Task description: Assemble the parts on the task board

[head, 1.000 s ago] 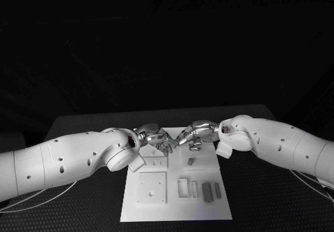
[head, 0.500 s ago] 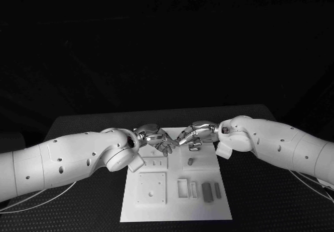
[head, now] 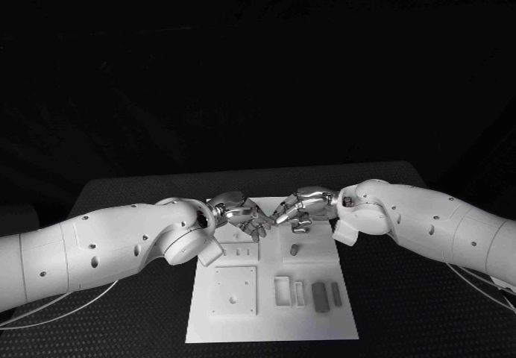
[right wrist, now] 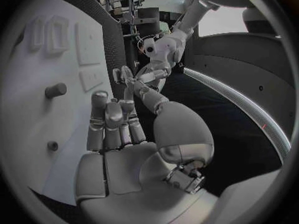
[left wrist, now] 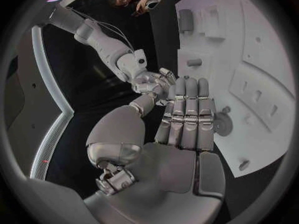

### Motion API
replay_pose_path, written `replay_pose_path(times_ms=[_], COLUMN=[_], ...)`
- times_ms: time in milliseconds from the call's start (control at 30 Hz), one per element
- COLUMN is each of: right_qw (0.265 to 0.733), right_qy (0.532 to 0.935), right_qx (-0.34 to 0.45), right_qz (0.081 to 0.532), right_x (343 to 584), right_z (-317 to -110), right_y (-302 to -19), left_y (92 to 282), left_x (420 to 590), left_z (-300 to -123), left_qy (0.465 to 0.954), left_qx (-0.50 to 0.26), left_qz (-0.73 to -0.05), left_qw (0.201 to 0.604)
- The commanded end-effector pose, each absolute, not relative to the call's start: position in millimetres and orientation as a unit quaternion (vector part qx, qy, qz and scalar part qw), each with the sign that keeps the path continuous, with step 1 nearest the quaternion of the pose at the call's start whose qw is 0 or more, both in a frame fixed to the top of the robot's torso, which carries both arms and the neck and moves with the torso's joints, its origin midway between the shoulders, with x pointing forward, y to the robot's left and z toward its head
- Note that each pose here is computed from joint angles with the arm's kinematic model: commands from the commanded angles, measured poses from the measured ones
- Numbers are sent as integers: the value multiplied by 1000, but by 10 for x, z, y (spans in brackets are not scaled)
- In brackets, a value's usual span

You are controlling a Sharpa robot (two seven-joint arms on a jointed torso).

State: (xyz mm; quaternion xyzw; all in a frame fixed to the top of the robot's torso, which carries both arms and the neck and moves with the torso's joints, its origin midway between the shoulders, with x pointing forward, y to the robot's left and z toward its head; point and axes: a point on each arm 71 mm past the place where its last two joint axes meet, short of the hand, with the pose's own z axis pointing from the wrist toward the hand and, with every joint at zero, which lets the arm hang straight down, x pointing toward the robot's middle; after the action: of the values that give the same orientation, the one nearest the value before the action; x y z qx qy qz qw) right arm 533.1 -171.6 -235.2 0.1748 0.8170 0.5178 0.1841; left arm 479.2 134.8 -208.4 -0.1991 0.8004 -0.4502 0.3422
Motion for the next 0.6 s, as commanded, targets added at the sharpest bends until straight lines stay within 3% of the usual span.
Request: replay_pose_path(times_ms=[33, 600], right_qw=[186, 178], right_qy=[812, 819], right_qx=[171, 160], right_qz=[527, 522], right_x=[5327, 5309], right_z=[-2340, -2351], right_y=[-1686, -1689], left_y=[1321, 1403], left_x=[4773, 4801], left_z=[-2084, -2089], left_qy=[802, 798], left_qx=[-204, -225], left_qz=[-454, -445], left_qw=[329, 337])
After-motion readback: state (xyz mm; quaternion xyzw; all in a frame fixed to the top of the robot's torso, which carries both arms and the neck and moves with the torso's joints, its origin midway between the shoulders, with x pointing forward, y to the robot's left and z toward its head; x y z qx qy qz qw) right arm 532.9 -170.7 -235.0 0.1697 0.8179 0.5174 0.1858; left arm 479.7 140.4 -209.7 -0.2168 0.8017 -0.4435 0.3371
